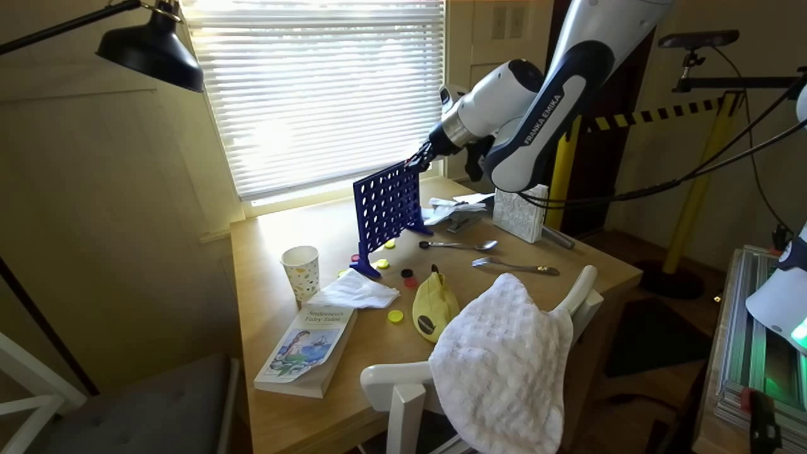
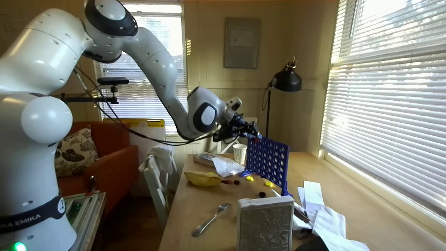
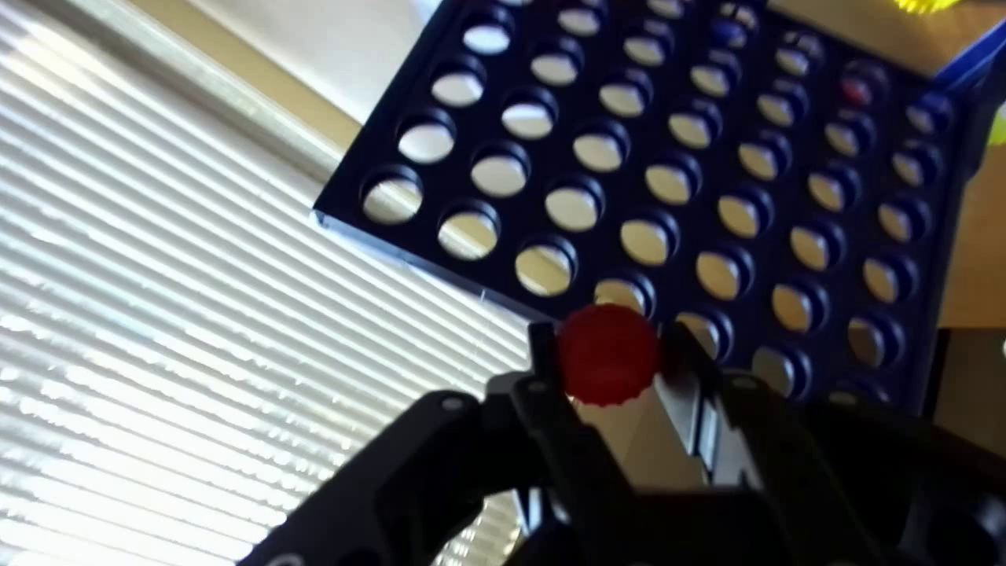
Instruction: Put one orange chip and black chip in the blue gameboard.
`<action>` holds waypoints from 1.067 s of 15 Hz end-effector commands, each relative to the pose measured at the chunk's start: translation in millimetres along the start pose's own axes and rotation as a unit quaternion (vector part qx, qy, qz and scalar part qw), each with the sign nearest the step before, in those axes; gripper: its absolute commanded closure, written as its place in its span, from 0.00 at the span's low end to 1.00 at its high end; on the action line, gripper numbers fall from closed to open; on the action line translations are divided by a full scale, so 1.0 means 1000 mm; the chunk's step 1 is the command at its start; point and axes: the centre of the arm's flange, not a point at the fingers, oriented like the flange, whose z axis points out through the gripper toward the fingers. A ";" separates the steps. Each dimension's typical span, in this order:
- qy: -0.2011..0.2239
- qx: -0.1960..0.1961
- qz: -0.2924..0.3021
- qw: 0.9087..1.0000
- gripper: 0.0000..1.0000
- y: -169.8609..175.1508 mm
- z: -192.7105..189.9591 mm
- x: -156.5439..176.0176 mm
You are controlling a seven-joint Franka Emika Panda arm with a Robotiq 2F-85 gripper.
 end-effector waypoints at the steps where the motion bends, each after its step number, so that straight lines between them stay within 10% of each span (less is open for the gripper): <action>1: 0.065 -0.044 -0.011 0.997 0.89 -0.010 -0.009 0.032; 9: 0.208 0.007 0.035 0.977 0.89 -0.007 -0.005 0.028; 16: 0.230 0.007 0.116 0.966 0.89 0.013 -0.010 -0.005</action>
